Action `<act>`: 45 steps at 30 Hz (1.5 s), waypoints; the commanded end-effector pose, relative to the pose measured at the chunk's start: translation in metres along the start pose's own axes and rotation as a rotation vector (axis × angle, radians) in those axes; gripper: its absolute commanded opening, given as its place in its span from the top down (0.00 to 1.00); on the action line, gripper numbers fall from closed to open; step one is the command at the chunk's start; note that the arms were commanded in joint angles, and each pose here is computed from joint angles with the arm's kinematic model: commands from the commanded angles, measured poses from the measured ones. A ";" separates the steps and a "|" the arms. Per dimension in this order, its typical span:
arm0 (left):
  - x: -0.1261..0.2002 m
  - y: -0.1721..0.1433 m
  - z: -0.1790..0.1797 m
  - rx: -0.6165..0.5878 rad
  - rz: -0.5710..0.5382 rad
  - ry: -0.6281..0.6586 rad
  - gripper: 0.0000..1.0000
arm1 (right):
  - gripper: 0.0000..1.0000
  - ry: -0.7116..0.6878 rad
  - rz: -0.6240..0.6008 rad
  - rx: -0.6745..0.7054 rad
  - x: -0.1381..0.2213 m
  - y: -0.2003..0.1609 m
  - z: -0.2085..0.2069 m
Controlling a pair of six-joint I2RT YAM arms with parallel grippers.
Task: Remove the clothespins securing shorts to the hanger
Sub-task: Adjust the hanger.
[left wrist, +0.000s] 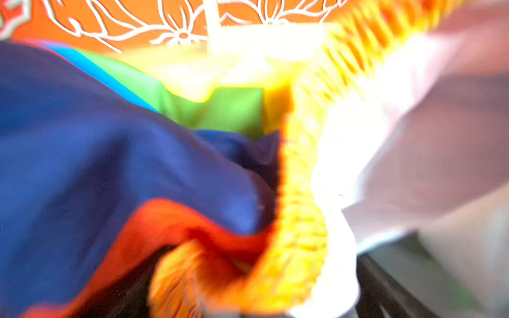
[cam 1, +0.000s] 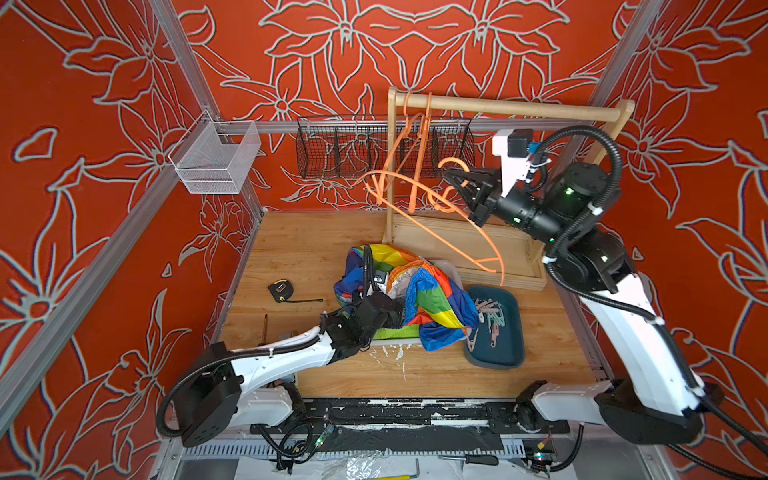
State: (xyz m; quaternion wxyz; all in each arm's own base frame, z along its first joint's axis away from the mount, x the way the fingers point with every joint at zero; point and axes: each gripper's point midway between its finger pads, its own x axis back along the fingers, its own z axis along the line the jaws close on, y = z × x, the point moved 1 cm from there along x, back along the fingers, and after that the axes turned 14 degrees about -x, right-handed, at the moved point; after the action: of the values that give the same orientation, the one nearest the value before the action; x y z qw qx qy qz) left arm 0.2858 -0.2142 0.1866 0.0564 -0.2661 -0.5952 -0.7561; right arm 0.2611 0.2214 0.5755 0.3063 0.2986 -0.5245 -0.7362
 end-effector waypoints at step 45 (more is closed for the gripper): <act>0.061 0.192 0.064 -0.513 -0.344 0.125 0.16 | 1.00 0.120 0.405 -0.264 -0.017 -0.108 -0.002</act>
State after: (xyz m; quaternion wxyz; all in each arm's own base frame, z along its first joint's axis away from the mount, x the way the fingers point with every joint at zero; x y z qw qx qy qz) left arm 0.3322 -0.1903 0.3805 -0.0747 -0.1275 -0.4089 -0.9006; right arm 0.2613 0.2582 0.4658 0.5099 0.1698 -0.4624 -0.7052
